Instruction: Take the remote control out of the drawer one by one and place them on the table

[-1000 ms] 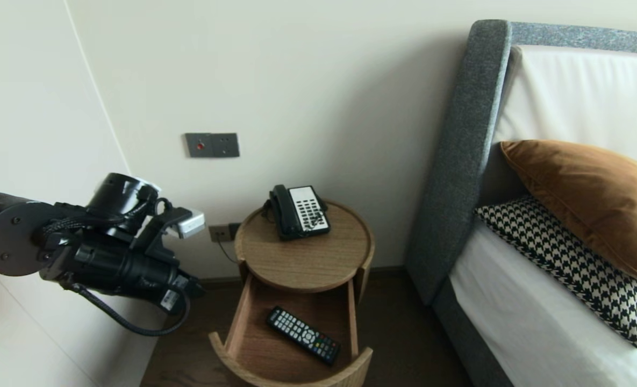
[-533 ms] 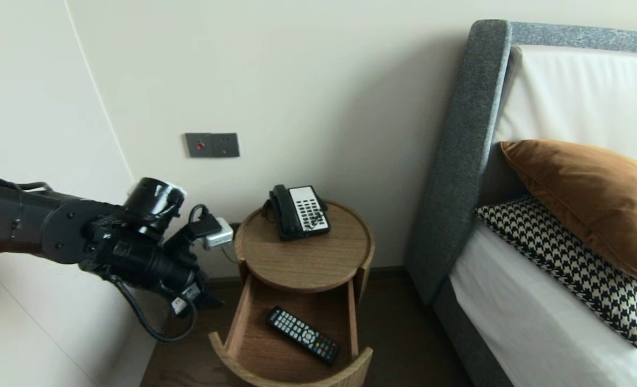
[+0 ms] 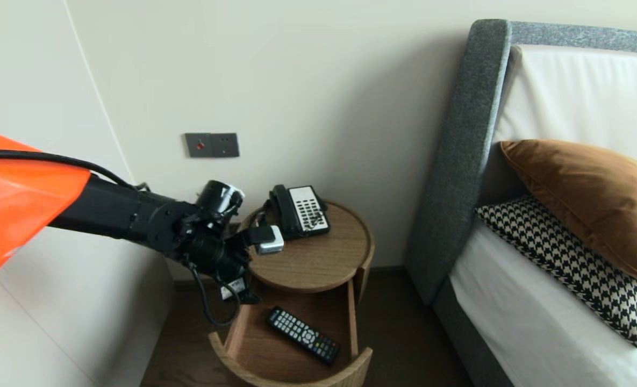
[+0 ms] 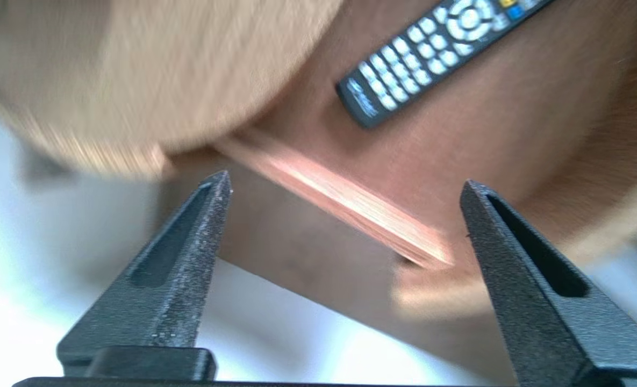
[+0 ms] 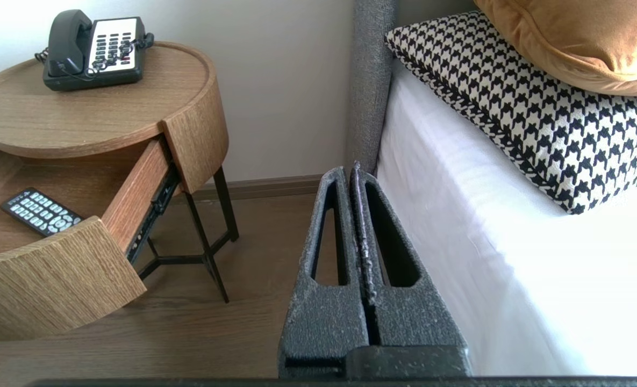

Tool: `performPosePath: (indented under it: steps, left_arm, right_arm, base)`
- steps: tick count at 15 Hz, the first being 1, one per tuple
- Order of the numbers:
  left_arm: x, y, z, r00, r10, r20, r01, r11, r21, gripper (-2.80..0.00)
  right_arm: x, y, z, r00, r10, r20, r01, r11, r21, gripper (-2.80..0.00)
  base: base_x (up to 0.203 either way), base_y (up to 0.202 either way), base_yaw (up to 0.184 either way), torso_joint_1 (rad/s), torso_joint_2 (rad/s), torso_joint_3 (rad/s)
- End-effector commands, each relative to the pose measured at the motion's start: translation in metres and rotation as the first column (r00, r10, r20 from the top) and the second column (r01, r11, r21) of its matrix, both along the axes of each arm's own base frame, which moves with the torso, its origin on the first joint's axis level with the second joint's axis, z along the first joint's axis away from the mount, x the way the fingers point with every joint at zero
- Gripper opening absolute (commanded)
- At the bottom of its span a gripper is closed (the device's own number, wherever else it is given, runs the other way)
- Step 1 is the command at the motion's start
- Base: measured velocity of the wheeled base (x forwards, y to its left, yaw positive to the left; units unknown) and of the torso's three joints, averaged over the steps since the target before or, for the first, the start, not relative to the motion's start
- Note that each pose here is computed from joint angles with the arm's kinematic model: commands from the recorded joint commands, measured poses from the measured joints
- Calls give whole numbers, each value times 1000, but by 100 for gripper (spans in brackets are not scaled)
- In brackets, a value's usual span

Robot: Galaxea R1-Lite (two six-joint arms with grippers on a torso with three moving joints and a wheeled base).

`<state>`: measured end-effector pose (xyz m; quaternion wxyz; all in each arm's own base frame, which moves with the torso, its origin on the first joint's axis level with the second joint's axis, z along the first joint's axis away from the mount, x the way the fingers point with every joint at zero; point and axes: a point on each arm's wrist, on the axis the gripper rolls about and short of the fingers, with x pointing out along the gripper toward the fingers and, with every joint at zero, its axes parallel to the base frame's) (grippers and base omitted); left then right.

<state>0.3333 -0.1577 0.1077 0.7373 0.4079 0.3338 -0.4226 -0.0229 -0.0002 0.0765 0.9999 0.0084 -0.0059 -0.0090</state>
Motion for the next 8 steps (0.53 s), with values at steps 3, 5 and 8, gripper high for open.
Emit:
performPosePath:
  steps: [3, 5, 8]
  left_arm:
    - [10, -12, -33, 987, -163, 9, 161, 983, 89, 0]
    - [14, -20, -44, 984, -180, -1, 179, 979, 96, 0]
    - [22, -31, -52, 973, -231, 16, 228, 967, 113, 0]
  right_arm:
    - [0, 0, -1, 1000, 0, 4, 0, 1000, 0, -280]
    - [0, 0, -1, 1000, 0, 4, 0, 1000, 0, -280]
    - [0, 0, -1, 1000, 0, 4, 0, 1000, 0, -280]
  base:
    - [0, 0, 0, 0, 0, 0]
    - [0, 0, 0, 0, 0, 0]
    - [0, 0, 0, 0, 0, 0]
